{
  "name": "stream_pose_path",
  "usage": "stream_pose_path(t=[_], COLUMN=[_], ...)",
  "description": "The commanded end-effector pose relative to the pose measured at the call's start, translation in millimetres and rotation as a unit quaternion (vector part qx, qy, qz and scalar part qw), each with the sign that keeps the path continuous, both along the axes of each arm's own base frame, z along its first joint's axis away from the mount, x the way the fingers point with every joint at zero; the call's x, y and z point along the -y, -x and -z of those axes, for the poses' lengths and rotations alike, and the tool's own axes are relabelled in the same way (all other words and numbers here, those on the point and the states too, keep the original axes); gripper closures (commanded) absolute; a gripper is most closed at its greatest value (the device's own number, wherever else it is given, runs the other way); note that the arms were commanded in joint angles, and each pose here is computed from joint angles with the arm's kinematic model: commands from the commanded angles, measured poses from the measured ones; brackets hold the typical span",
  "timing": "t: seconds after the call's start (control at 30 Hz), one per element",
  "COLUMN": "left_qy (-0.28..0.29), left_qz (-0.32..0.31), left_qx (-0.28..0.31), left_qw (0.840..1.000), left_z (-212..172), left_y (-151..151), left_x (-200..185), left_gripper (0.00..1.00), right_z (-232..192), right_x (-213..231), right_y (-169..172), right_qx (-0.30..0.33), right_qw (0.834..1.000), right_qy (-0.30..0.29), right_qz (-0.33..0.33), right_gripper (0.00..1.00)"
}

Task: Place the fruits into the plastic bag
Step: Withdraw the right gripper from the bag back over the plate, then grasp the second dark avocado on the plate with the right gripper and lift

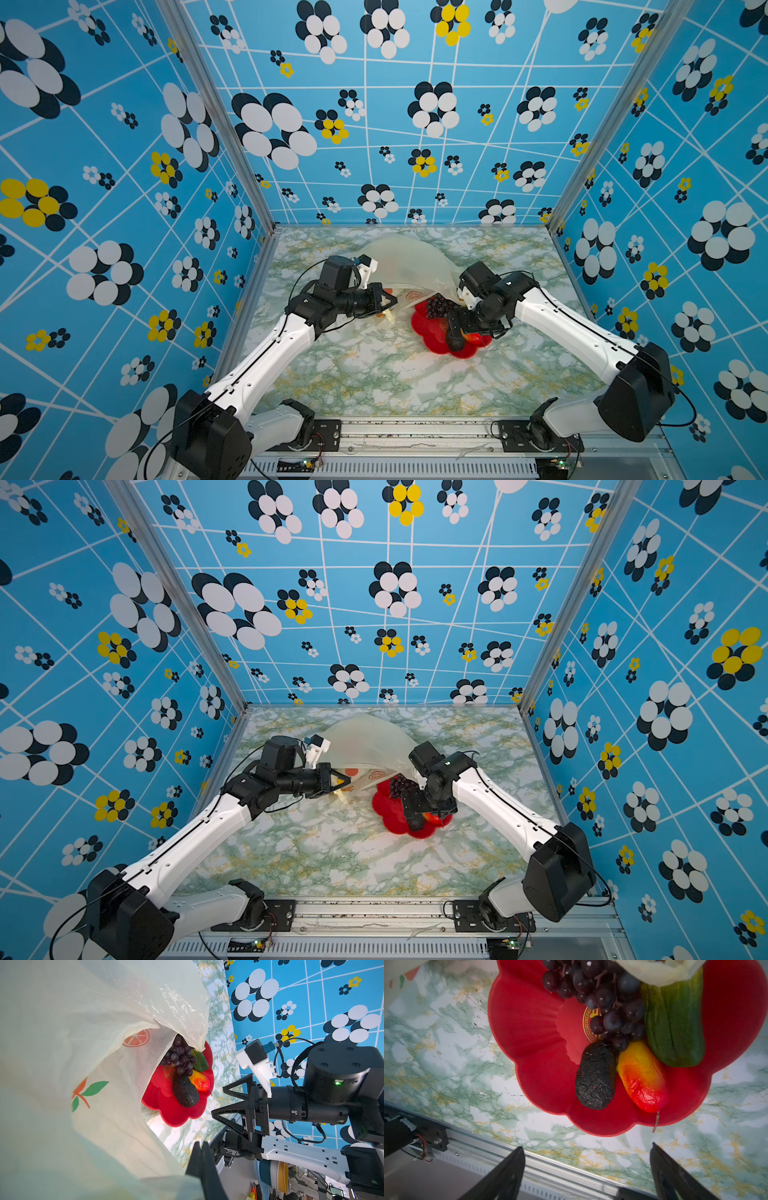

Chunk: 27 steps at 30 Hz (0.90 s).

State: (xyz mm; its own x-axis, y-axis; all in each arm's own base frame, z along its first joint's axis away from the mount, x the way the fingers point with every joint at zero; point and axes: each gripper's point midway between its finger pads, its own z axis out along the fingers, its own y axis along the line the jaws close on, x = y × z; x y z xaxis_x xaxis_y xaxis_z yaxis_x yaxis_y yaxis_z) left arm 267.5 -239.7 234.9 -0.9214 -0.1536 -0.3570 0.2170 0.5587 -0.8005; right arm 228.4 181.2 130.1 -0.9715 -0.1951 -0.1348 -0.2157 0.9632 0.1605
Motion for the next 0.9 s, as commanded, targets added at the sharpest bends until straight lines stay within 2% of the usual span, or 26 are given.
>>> stream_pose_path(t=[0.0, 0.27, 0.63, 0.87], left_qy=[0.013, 0.017, 0.023, 0.022], left_qz=[0.011, 0.021, 0.017, 0.016], left_qx=[0.001, -0.003, -0.002, -0.006], left_qw=[1.0, 1.0, 1.0, 1.0], left_z=[-0.8, 1.6, 1.1, 6.6], left_y=[1.1, 5.0, 2.2, 1.8], left_x=[4.0, 5.5, 8.1, 8.4], left_gripper=[1.0, 1.0, 1.0, 1.0], right_z=[4.4, 30.9, 61.2, 75.1], right_x=[-9.8, -21.6, -11.7, -12.0], right_y=[-6.7, -5.0, -8.2, -10.7], right_qx=[0.008, -0.013, -0.032, -0.04], right_qw=[1.0, 1.0, 0.997, 0.995], right_qy=[0.01, 0.023, 0.075, 0.087], right_qz=[0.004, -0.004, -0.01, -0.014], right_gripper=[0.09, 0.19, 0.26, 0.31])
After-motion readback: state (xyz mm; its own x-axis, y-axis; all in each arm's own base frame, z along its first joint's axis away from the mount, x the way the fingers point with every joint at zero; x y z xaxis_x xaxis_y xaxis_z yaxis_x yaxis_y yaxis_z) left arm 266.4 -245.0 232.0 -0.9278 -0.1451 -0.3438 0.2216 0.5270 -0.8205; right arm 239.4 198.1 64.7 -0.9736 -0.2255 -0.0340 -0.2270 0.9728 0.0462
